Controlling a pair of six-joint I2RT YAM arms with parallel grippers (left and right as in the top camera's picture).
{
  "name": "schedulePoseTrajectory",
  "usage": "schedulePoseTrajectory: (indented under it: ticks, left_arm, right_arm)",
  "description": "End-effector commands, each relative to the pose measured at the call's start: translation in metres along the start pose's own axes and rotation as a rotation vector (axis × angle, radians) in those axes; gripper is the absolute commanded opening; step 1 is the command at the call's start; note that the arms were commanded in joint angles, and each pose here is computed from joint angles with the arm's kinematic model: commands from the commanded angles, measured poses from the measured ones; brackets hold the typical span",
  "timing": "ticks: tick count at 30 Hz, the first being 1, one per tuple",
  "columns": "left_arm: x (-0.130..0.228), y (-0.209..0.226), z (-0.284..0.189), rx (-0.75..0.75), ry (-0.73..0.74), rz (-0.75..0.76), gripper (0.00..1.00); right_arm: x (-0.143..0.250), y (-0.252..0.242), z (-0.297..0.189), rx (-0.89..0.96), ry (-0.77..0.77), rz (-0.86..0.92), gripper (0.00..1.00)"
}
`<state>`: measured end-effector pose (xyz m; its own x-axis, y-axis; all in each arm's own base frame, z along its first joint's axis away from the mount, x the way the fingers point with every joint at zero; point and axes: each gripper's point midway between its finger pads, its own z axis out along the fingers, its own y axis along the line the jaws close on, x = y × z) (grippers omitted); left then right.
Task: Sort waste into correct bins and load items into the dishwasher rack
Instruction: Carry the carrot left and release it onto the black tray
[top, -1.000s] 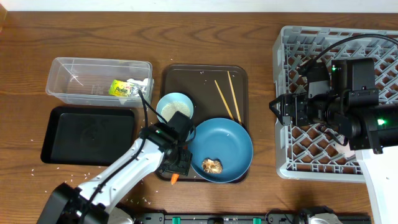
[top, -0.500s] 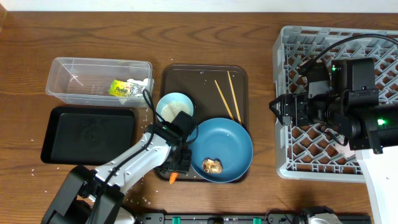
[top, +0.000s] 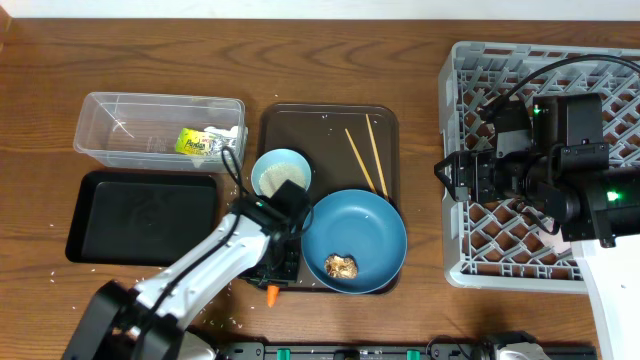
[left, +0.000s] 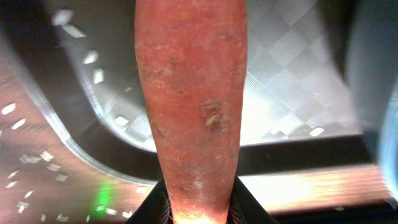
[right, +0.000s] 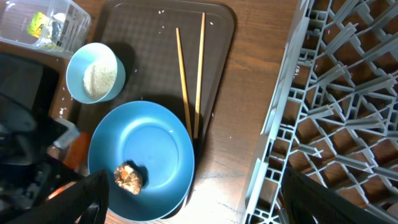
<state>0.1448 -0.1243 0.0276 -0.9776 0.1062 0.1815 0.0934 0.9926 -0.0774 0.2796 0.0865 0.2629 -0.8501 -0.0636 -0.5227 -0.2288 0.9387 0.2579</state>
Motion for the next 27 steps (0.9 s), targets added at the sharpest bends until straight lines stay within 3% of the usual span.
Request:
schedulePoseTrajectory:
  ticks: [1,10,19,25,26,27]
  left_arm:
    - [-0.005,0.0,-0.024,0.034,-0.059,-0.076,0.19]
    - [-0.001,0.044,-0.071,0.049,-0.207,-0.362,0.11]
    - [-0.033,0.157,-0.108,-0.055,-0.531,-0.894,0.1]
    - [-0.036,0.201,-0.089,-0.053,-0.528,-1.149,0.1]
    - [-0.037,0.207,-0.087,-0.051,-0.526,-1.186,0.11]
    - [-0.037,0.211,-0.085,-0.049,-0.52,-1.205,0.19]
  right_arm:
    - [-0.001,0.002,-0.001,0.002,-0.002,-0.022,0.81]
    - [-0.001,0.001,-0.001,0.008,-0.003,-0.022,0.82]
    - [-0.001,0.001,-0.001,0.008,-0.002,-0.022,0.81]
    - [0.0,0.001,-0.001,0.008,0.003,-0.021,0.82]
    - [0.001,0.001,-0.001,0.009,0.004,-0.02,0.81]
    - [0.001,0.001,-0.001,0.009,0.004,-0.02,0.82]
